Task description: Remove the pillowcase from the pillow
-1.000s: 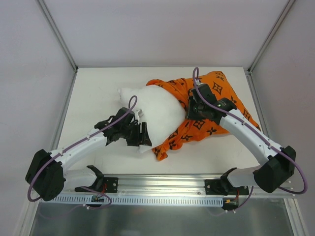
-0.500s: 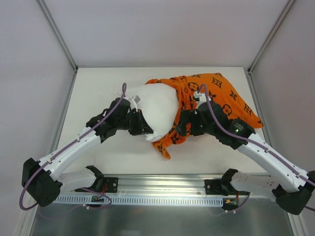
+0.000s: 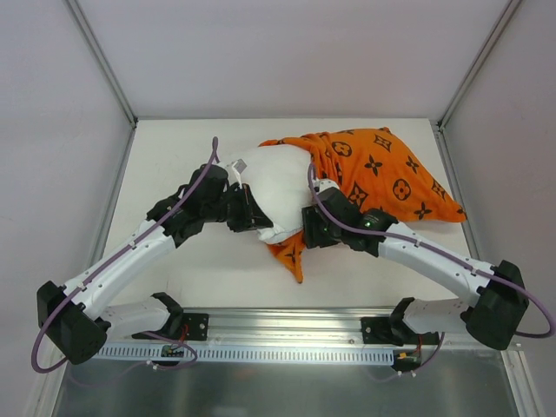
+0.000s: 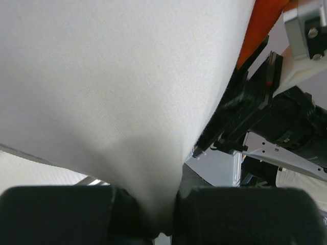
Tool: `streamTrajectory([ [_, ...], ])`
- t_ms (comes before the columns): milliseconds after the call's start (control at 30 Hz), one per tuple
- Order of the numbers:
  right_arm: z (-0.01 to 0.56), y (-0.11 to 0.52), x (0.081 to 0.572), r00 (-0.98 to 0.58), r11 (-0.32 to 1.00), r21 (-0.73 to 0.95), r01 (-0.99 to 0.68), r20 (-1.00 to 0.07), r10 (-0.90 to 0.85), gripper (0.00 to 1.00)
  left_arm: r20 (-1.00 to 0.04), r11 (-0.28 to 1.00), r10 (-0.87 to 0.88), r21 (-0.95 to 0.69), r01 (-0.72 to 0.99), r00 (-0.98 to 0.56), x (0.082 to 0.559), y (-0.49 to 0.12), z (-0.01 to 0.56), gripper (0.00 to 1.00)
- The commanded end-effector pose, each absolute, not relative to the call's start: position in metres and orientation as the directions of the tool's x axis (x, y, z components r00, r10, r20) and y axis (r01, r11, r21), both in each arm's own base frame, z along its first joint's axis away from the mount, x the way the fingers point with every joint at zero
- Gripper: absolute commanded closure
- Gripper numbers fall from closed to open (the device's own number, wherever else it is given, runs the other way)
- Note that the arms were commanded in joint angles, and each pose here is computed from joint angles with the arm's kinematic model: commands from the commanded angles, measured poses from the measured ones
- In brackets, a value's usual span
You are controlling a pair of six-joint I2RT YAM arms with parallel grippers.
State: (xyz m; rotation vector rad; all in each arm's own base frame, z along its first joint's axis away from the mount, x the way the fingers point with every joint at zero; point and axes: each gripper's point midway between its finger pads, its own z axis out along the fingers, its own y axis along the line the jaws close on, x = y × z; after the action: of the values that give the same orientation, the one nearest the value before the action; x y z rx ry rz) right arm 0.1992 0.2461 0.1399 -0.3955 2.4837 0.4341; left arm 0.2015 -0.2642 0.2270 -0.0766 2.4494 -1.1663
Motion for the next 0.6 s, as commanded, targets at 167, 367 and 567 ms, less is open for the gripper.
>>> streamTrajectory([
  [167, 0.167, 0.193, 0.277, -0.687, 0.968, 0.177, -0.179, -0.726, 0.005, 0.99, -0.485, 0.627, -0.311, -0.751, 0.207, -0.818, 0.212, -0.236, 0.285, 1.0],
  [367, 0.198, 0.106, 0.299, -0.622, 0.986, 0.161, 0.029, -0.77, 0.144, 0.99, -0.497, 0.631, -0.47, -0.767, 0.116, -0.729, 0.237, -0.153, 0.316, 1.0],
  [567, 0.2, 0.119, 0.281, -0.667, 0.965, 0.253, -0.073, -0.731, 0.142, 0.99, -0.43, 0.615, -0.535, -0.788, 0.014, -0.728, 0.25, -0.129, 0.302, 1.0],
])
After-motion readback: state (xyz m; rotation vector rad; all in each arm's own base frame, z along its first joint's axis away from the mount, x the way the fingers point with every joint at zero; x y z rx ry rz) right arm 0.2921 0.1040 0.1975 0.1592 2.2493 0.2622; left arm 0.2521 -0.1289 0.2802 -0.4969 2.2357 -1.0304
